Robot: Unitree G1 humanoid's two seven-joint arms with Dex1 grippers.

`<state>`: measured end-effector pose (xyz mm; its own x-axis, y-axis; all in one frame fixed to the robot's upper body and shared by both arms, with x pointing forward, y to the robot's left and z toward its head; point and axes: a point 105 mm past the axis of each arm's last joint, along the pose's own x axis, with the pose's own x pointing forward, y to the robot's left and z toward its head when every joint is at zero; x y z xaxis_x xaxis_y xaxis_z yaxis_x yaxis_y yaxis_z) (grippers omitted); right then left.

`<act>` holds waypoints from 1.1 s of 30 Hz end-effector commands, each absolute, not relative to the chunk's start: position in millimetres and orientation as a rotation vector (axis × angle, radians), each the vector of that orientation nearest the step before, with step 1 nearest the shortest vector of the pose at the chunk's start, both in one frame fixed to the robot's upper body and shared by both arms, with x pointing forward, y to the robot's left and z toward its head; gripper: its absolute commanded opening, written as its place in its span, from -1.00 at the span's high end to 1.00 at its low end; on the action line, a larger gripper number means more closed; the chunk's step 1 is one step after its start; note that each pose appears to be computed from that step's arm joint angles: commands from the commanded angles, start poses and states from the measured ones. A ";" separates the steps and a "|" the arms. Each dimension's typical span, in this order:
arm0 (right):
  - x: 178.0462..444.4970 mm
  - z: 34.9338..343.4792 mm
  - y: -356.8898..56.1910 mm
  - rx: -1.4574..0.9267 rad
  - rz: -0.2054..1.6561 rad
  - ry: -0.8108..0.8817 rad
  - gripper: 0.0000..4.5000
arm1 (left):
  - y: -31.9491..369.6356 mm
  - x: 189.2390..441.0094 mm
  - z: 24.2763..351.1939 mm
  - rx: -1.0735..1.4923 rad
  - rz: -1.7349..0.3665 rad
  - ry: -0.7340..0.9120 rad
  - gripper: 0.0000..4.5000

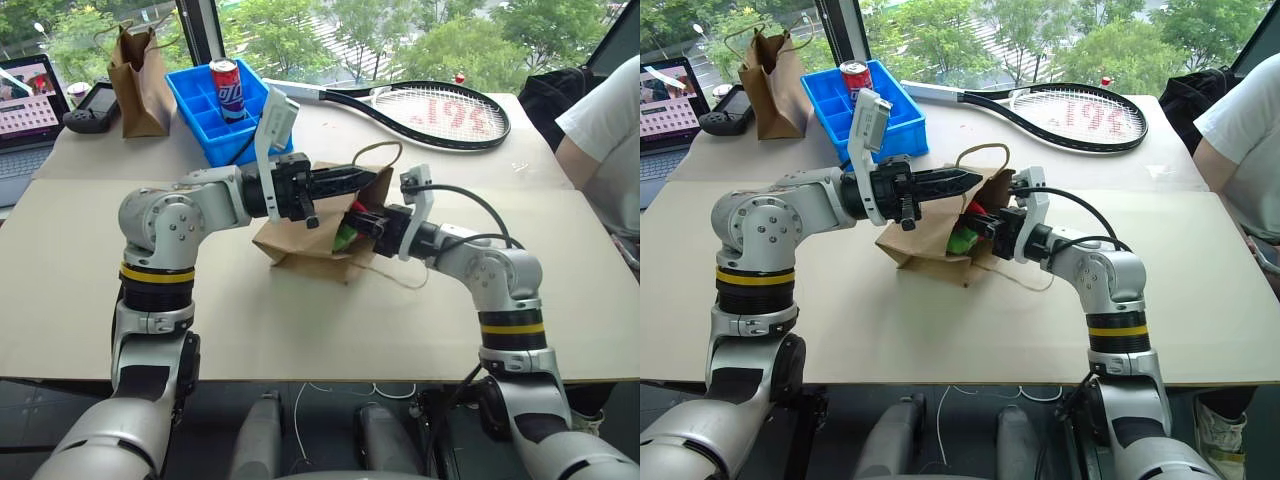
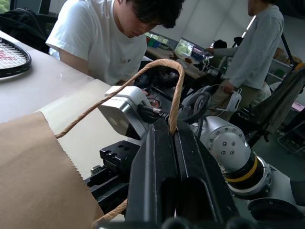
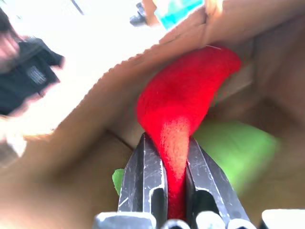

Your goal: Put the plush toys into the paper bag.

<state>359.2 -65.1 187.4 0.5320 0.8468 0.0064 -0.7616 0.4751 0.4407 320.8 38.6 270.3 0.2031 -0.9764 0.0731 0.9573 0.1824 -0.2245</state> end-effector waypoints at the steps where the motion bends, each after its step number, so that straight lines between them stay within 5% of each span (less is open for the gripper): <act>1: 360.3 197.9 -64.6 0.539 1.003 0.205 0.99 | 39.9 313.3 279.9 -0.229 -1.387 0.047 1.00; 13: 344.9 158.6 -17.2 0.427 1.066 0.351 0.99 | 42.5 314.4 279.0 -0.231 -1.365 0.041 1.00; 14: 344.3 158.5 -16.6 0.406 1.071 0.349 0.67 | 43.8 315.3 279.2 -0.231 -1.358 0.039 1.00; 26: 345.1 178.8 -48.7 0.196 1.057 0.266 -0.97 | 56.4 323.5 282.5 -0.217 -1.300 0.012 1.00; 33: 339.2 197.3 -80.3 0.064 1.042 0.203 -0.97 | 68.9 324.3 288.9 -0.217 -1.255 -0.019 1.00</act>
<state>342.6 -74.5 180.6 0.4853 0.8543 -0.1861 -0.8328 0.5165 0.1990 329.7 65.5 277.4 0.3170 -0.9437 0.0947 0.9351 0.2943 -0.1973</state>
